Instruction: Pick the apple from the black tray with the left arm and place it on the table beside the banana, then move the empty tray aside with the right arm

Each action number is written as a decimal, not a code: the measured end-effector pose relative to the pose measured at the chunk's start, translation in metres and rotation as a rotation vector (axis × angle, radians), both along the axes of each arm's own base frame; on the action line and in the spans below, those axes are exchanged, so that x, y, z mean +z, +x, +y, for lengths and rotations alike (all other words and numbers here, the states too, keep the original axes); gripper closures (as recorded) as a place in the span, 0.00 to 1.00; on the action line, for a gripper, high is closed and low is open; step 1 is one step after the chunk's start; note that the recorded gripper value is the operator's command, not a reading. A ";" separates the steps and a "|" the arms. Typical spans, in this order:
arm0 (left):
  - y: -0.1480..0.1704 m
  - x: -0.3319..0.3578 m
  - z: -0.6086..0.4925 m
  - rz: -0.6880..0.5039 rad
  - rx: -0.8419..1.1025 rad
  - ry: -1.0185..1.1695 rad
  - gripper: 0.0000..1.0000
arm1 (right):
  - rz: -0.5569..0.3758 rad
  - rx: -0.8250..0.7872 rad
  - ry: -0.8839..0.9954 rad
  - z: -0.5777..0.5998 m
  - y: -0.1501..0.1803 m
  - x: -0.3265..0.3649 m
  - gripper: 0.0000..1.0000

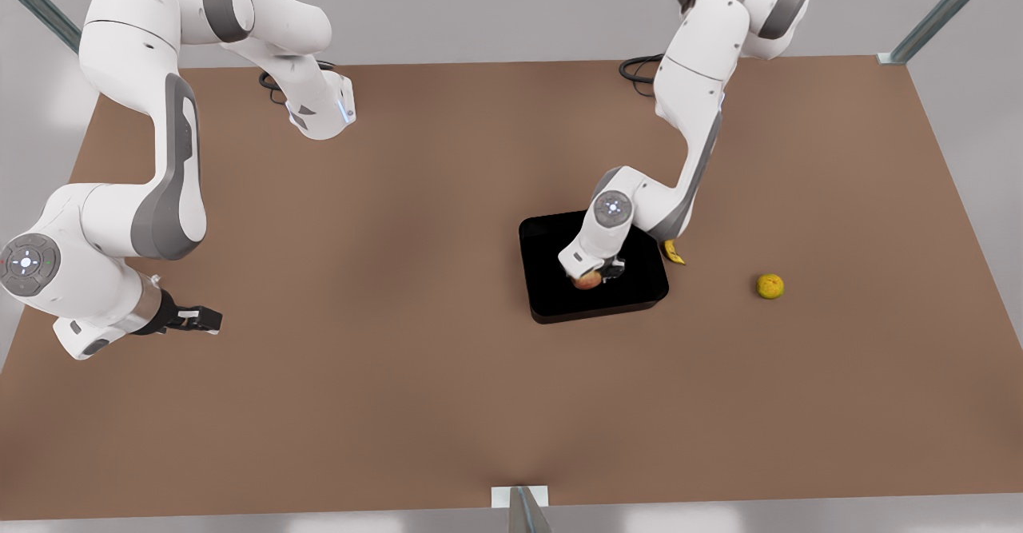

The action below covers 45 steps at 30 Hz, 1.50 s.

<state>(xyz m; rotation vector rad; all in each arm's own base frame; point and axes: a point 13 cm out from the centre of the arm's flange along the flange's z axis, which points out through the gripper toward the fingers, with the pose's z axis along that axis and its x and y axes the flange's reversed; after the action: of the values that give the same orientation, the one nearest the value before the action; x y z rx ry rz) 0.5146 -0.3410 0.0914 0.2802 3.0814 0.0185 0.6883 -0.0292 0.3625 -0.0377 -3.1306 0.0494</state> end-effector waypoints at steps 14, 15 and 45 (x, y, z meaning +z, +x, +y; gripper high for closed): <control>0.069 0.171 0.233 0.078 0.253 0.068 0.23 | -0.054 0.223 0.031 0.190 -0.008 0.042 0.00; 0.069 0.161 0.269 0.107 0.284 0.090 0.23 | -0.053 0.278 0.036 0.243 -0.021 0.045 0.00; 0.103 0.032 0.306 0.082 0.004 0.074 0.00 | 0.061 -0.200 0.207 0.609 -0.178 -0.231 0.00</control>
<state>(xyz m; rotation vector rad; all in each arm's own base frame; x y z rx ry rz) 0.6178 -0.0347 0.1237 0.2843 3.1675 0.1247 0.5103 0.5802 0.1314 -0.3388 -3.0343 -0.2693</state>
